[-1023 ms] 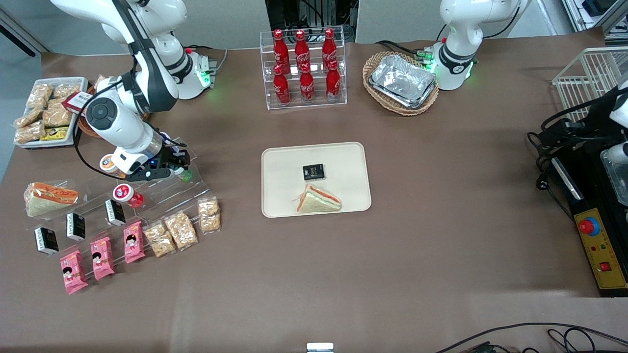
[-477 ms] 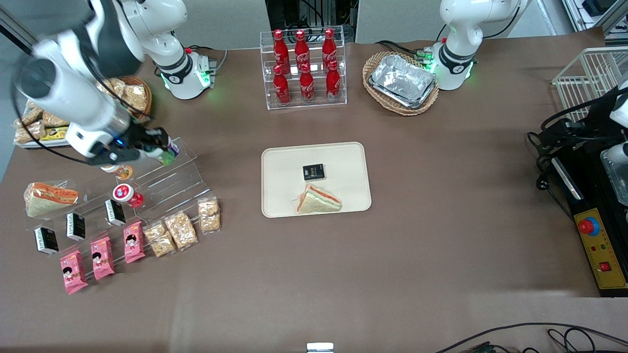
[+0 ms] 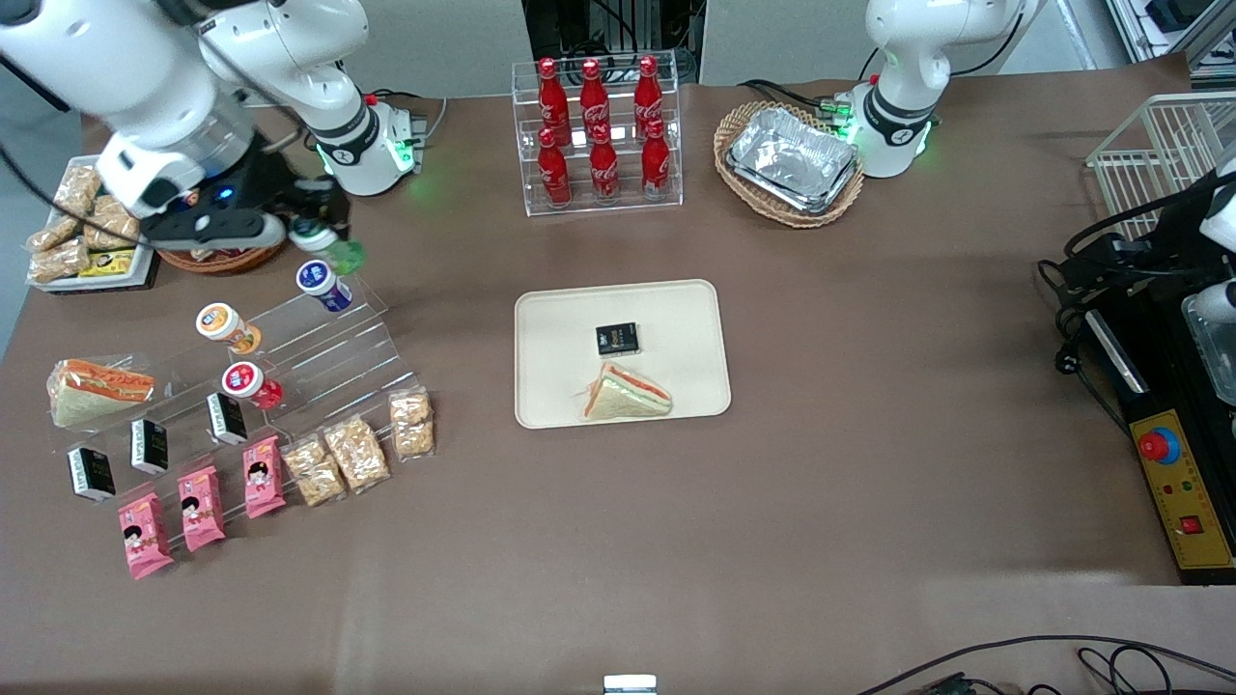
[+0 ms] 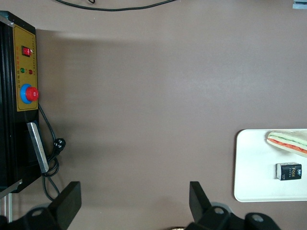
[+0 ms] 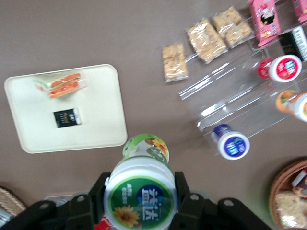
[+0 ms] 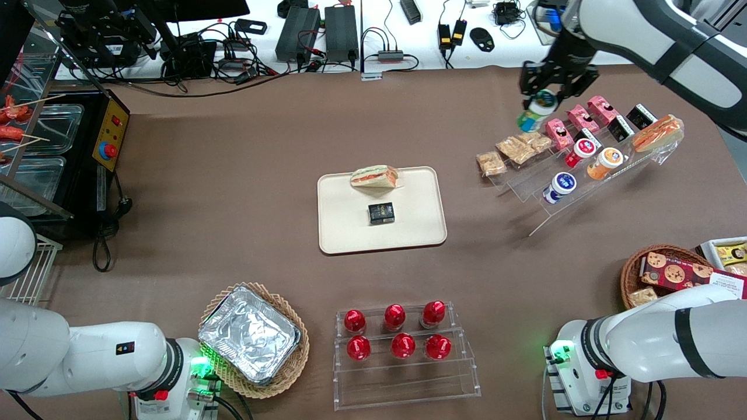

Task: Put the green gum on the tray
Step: 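Lift the green-lidded cup up out of the rack, then carry the cup over the cream tray and lower it beside the black card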

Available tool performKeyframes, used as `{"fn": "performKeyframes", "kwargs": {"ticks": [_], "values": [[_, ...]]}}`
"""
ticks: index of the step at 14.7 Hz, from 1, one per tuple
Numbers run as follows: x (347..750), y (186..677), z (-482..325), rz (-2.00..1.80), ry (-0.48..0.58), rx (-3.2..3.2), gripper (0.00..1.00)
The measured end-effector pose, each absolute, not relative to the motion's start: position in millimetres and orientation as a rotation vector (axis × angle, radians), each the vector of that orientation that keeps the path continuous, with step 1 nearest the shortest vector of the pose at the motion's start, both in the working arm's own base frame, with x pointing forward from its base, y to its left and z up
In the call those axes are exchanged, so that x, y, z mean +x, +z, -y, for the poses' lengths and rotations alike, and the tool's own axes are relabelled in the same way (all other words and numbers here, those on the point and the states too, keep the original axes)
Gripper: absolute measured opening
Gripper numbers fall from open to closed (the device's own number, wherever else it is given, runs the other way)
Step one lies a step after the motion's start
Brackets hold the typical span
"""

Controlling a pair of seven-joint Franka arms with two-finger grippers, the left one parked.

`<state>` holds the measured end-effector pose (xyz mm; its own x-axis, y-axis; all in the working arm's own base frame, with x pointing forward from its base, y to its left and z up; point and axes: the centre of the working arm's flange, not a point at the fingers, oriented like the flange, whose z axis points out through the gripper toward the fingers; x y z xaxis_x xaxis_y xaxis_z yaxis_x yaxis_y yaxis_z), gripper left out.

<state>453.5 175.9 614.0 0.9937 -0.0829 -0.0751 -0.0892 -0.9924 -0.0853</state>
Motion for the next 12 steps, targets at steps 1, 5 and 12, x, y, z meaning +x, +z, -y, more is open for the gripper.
{"fn": "performKeyframes", "kwargs": {"ticks": [1, 5, 12], "values": [[449.3, 615.1, -193.0, -0.16, 0.112, -3.048, 0.59], [442.9, 592.3, -250.9, -0.191, 0.139, -3.068, 0.59], [413.3, 443.3, -356.9, -0.213, 0.096, -3.06, 0.59]]}}
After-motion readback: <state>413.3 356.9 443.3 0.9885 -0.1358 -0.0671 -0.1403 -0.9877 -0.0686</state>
